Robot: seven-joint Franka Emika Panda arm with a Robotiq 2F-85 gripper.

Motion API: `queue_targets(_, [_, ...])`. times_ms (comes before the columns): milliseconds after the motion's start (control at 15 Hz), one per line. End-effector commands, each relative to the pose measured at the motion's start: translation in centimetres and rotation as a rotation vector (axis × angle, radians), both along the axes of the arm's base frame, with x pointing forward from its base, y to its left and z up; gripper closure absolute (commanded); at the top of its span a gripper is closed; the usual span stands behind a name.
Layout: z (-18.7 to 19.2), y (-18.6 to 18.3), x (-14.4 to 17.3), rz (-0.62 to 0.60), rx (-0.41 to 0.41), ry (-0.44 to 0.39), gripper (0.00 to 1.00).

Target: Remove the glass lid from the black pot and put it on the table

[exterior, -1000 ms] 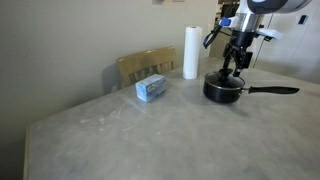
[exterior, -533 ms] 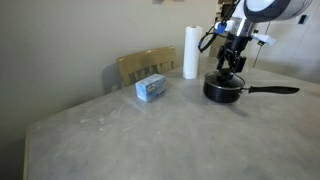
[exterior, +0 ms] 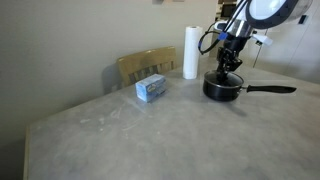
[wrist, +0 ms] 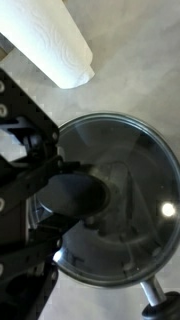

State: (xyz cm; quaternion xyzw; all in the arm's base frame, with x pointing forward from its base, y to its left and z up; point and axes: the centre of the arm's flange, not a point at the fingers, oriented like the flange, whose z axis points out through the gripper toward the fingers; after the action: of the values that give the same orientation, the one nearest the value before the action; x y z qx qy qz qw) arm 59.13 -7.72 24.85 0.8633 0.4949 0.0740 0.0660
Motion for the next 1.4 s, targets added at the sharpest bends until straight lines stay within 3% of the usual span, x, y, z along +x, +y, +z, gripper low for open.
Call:
queue_targets(0, [0.1,-0.4,-0.8,-0.006,-0.041,-0.014,0.86])
queue_targets(400, [1.6,0.5,-1.2,0.006,-0.075,-0.011,0.86])
queue_targets(733, [4.0,2.4,-1.9,0.036,-0.045,0.015,0.86])
queue_targets(1333, [4.8,11.0,-6.1,0.047,0.016,0.107,0.86])
